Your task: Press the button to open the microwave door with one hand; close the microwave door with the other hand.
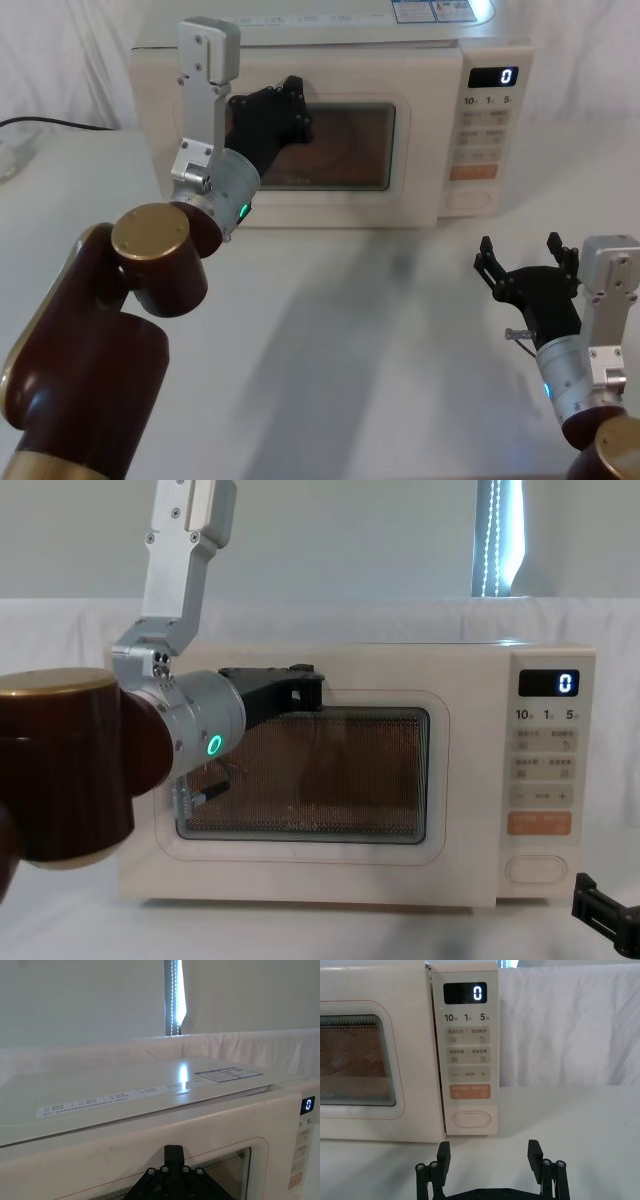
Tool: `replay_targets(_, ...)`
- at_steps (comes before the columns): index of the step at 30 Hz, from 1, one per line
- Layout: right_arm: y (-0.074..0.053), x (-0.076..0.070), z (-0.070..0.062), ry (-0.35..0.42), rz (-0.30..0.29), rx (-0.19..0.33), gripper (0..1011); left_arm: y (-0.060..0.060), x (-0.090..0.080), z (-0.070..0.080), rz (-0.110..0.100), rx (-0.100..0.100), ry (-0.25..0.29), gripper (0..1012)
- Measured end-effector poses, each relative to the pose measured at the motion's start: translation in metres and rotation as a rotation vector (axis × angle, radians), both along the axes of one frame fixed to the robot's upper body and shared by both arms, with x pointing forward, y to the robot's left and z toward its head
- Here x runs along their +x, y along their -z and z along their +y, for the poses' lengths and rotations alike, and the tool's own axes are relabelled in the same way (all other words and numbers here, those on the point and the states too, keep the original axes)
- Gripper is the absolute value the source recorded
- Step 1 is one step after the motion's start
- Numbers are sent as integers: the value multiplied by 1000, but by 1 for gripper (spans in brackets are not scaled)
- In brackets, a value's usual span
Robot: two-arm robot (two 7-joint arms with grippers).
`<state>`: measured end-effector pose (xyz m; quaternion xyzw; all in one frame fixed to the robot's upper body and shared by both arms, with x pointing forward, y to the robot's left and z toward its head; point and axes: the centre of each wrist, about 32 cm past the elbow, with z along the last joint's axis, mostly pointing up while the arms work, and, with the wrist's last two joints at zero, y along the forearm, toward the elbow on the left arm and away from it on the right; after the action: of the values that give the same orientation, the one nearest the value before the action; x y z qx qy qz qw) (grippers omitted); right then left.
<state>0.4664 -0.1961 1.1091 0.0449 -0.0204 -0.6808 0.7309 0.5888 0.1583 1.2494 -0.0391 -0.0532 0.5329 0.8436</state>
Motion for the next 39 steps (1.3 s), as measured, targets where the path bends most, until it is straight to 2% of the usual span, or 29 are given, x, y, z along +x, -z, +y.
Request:
replay_targets(22,0,0,0,0,0,0,1002,-3,7,-4,0,9,9,0)
replay_targets(39,0,0,0,0,0,0,1002,-3,9,-8,6,4,11,0)
